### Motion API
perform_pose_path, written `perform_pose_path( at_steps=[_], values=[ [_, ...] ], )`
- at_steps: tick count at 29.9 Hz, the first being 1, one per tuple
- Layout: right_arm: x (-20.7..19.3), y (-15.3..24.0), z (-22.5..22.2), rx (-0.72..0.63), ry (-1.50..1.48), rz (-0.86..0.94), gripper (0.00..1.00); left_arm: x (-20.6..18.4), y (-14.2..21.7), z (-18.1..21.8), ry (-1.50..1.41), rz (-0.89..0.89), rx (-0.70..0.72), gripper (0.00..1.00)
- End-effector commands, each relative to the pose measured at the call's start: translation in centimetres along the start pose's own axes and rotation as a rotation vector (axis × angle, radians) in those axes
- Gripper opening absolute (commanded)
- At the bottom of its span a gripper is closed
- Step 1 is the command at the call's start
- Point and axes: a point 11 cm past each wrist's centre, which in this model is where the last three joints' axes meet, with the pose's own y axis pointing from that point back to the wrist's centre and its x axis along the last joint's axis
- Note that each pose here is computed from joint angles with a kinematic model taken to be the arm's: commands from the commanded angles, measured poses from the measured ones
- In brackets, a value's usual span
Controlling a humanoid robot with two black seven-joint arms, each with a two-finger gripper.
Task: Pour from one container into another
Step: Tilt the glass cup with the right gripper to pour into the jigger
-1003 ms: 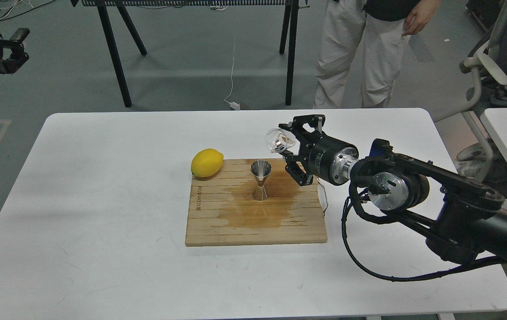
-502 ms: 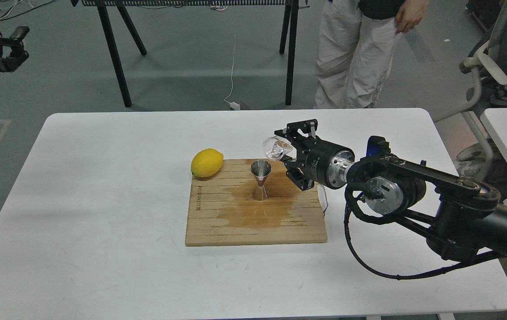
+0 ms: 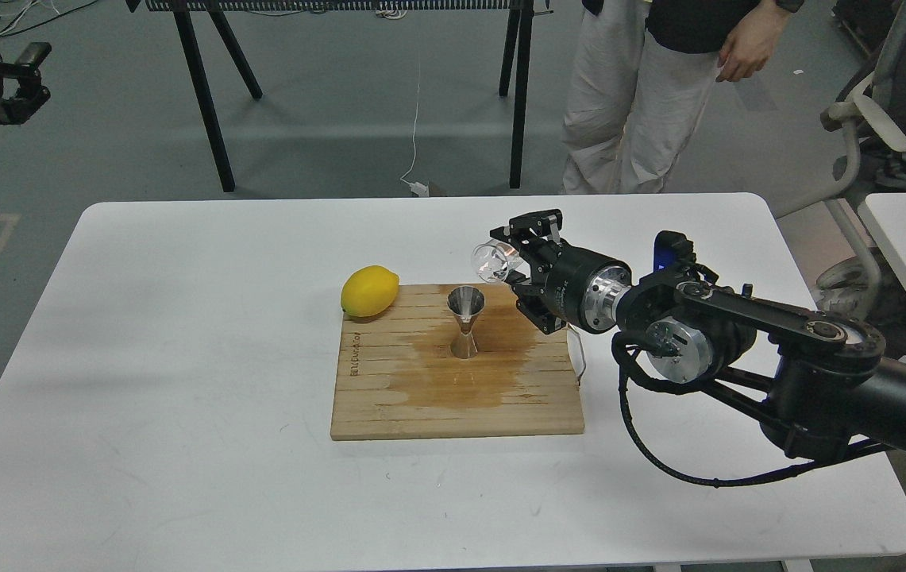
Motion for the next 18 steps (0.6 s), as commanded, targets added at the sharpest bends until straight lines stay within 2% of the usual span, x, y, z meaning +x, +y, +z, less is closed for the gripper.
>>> perform_pose_path(
  at_steps=[1,18],
  values=[
    [-0.4,-0.3,0.1,-0.003,0.033,-0.003,0.2,0.1,0.0,0.4,-0.003,0.002,-0.006,0.99],
    [-1.4,-1.7,-0.1,-0.009,0.157,0.001,0.2,0.2,0.0,0.5,-0.005,0.002,-0.007,0.99]
  ],
)
